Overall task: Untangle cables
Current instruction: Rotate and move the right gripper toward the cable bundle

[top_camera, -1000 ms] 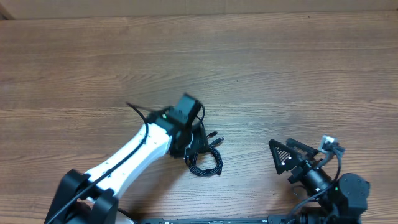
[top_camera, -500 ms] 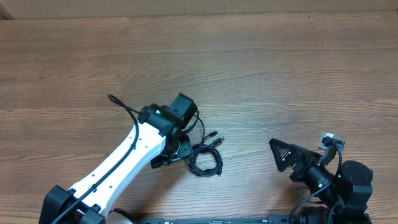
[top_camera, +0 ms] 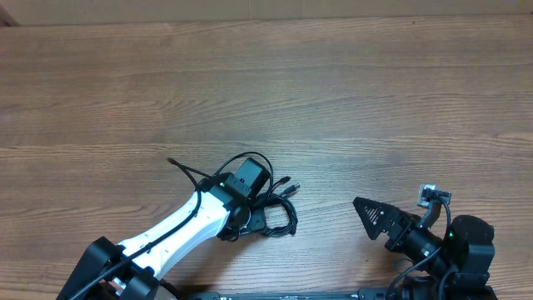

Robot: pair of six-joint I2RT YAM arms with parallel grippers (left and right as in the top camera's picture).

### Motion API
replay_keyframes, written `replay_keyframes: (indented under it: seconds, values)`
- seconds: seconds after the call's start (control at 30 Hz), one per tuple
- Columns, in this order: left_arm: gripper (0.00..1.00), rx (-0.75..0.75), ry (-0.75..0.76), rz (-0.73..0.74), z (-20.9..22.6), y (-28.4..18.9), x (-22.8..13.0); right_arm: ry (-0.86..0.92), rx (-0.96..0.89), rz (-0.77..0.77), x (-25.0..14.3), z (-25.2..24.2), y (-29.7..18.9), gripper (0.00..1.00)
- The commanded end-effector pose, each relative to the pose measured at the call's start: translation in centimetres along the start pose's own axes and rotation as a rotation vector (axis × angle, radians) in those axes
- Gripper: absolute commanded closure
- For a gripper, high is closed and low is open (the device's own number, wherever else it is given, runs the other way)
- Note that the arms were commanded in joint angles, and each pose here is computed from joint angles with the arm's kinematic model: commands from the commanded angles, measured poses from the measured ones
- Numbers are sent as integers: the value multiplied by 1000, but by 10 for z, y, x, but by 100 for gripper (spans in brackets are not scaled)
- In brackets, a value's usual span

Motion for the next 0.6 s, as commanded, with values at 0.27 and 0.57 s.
replay_keyframes:
  seconds: [0.27, 0.57]
  values:
    - [60, 39, -40, -76, 10, 10, 5, -16, 14, -6, 3, 6, -4, 0]
    - [96, 19, -63, -79, 7, 6, 10, -15, 7, -9, 3, 5, -4, 0]
Point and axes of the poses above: each gripper's point midway between its finger pads, its own y axis out along the fingers, its own z axis along the line the jaws close on, x = y × z, the point moved 7 cm from there along -y, back along the fingers, and after that the axes turned 9 degrees about -y, right-handed, at the moved point
